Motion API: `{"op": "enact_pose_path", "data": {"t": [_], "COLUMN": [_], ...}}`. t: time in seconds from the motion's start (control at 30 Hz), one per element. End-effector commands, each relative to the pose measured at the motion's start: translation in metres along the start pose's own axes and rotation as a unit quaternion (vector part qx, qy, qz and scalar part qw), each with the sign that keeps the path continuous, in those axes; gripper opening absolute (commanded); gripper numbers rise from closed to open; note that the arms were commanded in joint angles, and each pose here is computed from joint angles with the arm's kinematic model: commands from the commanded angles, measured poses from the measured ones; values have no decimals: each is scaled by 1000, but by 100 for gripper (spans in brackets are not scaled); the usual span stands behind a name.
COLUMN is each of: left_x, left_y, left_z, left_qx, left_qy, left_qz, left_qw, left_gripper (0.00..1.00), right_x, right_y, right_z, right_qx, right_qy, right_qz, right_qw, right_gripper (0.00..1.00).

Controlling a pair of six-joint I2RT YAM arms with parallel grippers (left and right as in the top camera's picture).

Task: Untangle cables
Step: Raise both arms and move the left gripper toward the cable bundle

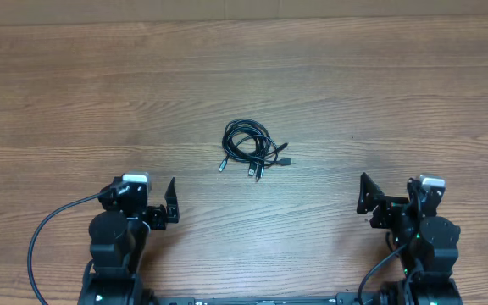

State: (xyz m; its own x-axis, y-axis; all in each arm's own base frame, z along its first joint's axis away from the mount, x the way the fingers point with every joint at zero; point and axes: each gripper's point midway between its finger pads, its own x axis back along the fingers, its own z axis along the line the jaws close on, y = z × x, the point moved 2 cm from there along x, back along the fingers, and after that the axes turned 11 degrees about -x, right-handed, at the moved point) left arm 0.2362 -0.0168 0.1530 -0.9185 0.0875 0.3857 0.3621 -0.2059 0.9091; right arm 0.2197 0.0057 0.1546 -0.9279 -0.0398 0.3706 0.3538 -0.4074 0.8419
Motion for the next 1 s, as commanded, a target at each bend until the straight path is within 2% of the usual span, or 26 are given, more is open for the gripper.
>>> {"op": "enact_pose_path", "data": {"t": [0.0, 0.17, 0.53, 0.83, 0.97], "left_x": [5, 5, -2, 7, 14], "left_y": [18, 17, 27, 32, 27], "left_z": [1, 1, 4, 5, 2], "left_qx": [6, 8, 17, 24, 39], "left_qy": [-7, -13, -36, -54, -60], "left_qz": [-20, 8, 148, 241, 263], "left_qw": [1000, 1000, 988, 969, 962], "left_gripper": [100, 100, 99, 100, 99], "right_x": [5, 8, 11, -4, -14], "right_y": [14, 15, 12, 19, 33], "right_z": [9, 10, 8, 12, 18], "right_qx": [0, -1, -3, -13, -16], "right_qy": [12, 10, -16, -67, -79], "right_qz": [-10, -3, 45, 171, 202], "right_qw": [1000, 1000, 999, 983, 976], "right_gripper": [100, 100, 100, 100, 100]}}
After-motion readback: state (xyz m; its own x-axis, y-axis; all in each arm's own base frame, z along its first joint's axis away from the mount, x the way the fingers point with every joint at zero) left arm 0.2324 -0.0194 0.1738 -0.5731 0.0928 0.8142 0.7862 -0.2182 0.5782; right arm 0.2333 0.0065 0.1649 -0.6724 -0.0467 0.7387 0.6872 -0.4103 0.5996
